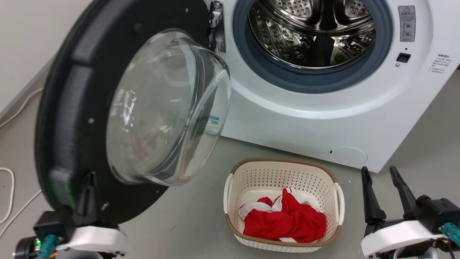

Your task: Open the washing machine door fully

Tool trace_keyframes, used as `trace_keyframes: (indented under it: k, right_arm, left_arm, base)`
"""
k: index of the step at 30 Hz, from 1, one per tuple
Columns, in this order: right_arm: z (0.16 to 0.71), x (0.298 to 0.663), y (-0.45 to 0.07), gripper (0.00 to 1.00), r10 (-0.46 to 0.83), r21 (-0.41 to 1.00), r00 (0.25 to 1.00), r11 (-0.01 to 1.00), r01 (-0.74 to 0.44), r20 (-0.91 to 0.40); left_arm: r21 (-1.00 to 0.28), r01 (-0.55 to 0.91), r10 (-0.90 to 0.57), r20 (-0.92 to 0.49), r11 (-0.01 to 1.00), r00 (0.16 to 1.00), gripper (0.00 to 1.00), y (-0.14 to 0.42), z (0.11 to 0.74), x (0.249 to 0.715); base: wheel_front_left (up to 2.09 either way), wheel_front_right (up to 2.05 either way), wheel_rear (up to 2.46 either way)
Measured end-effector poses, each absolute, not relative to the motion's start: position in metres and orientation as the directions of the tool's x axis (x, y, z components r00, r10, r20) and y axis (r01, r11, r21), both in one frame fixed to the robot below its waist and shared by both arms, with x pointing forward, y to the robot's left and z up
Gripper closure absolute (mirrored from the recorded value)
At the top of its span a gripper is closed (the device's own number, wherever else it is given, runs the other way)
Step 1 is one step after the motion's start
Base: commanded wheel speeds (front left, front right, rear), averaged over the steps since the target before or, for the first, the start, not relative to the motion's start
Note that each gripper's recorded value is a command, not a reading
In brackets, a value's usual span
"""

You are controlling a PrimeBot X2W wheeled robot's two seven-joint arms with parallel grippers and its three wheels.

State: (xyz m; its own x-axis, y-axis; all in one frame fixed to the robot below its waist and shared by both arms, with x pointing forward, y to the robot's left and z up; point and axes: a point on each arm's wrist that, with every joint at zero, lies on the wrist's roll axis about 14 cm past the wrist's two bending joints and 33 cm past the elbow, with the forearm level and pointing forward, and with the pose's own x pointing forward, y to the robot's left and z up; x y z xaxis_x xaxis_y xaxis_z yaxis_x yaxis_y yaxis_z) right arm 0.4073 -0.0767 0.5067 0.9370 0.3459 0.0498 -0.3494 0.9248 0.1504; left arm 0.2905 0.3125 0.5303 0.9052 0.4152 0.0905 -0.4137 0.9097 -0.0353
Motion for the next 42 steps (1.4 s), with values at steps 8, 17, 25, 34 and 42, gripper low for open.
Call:
trace_keyframes:
  k: [8,17,25,34,42]
  right_arm:
    - [0.500,0.411,-0.084,0.00,0.327,0.142,0.944,0.934,-0.328,0.030]
    - [0.500,0.416,-0.089,0.00,0.313,0.141,0.949,0.939,-0.313,0.026]
    - [0.499,0.417,-0.092,0.00,0.305,0.141,0.952,0.942,-0.305,0.021]
    - [0.504,0.412,-0.100,0.00,0.281,0.154,0.959,0.947,-0.283,0.035]
    - [0.508,0.404,-0.106,0.00,0.266,0.155,0.963,0.950,-0.271,0.050]
  left_arm:
    - [-0.027,-0.510,0.510,0.083,0.860,0.856,1.00,0.365,0.529,0.296]
    - [-0.014,-0.577,0.576,0.079,0.817,0.814,1.00,0.410,0.531,0.303]
    - [0.000,-0.598,0.595,0.103,0.801,0.797,1.00,0.426,0.540,0.309]
    - [0.032,-0.571,0.564,0.124,0.820,0.817,1.00,0.407,0.539,0.307]
    - [0.052,-0.498,0.489,0.124,0.866,0.863,1.00,0.364,0.530,0.303]
  base:
    - [0.00,0.00,0.00]
    - [0.00,0.00,0.00]
    - [0.00,0.00,0.00]
    - [0.00,0.00,0.00]
    - [0.00,0.00,0.00]
